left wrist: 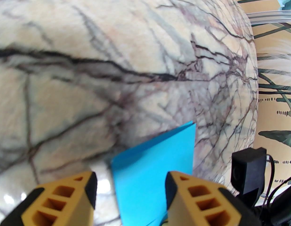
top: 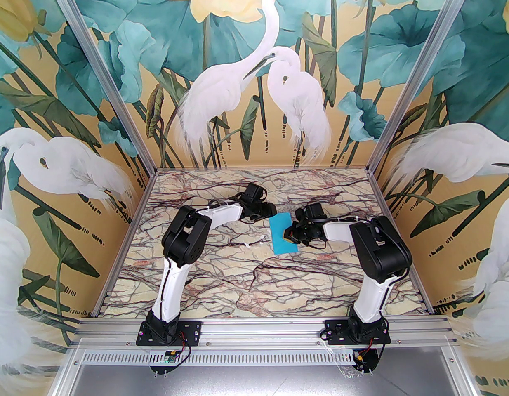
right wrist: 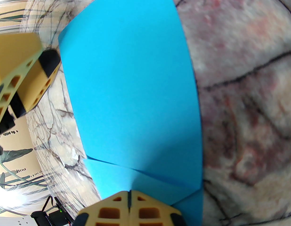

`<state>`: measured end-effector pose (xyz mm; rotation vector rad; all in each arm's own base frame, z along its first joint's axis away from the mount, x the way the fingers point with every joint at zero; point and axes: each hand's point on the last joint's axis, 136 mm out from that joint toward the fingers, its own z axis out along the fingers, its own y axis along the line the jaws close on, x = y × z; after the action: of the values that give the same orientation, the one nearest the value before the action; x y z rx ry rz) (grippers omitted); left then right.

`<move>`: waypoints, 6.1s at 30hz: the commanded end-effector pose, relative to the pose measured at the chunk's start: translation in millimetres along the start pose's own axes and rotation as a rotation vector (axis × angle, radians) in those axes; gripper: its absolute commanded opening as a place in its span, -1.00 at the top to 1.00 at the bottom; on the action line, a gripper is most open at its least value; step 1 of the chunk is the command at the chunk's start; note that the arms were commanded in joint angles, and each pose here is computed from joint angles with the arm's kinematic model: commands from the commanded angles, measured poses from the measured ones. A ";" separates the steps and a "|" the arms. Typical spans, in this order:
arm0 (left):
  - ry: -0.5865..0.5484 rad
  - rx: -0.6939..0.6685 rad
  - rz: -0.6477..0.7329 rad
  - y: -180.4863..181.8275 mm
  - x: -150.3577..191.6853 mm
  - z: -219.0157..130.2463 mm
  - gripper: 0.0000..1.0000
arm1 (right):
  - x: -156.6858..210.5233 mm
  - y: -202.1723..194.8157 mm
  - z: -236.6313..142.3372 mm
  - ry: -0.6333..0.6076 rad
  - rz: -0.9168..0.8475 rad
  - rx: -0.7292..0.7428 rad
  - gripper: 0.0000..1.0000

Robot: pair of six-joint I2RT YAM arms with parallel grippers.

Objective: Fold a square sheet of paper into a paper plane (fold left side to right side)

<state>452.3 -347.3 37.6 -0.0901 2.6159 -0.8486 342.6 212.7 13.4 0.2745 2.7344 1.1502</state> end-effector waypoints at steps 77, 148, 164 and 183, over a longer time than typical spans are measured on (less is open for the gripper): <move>0.125 -0.317 -0.018 -13.2 43.6 -88.9 -0.09 | -16.5 59.0 -86.9 -0.317 -0.199 -0.037 -0.01; 0.135 -0.170 -0.115 61.6 93.6 -77.3 -0.70 | -11.7 36.3 71.8 0.051 -0.170 0.099 1.00; 0.071 -0.115 -0.147 54.4 76.5 -85.1 -0.70 | -7.0 33.6 72.2 0.060 -0.162 0.101 1.00; 0.057 -0.113 -0.191 64.7 74.3 -97.6 -0.72 | 25.4 64.1 40.9 0.090 -0.168 -0.016 1.00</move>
<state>349.5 -255.9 42.9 -0.3299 2.7576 -0.7577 345.2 289.2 32.2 -0.0208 2.7392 1.1250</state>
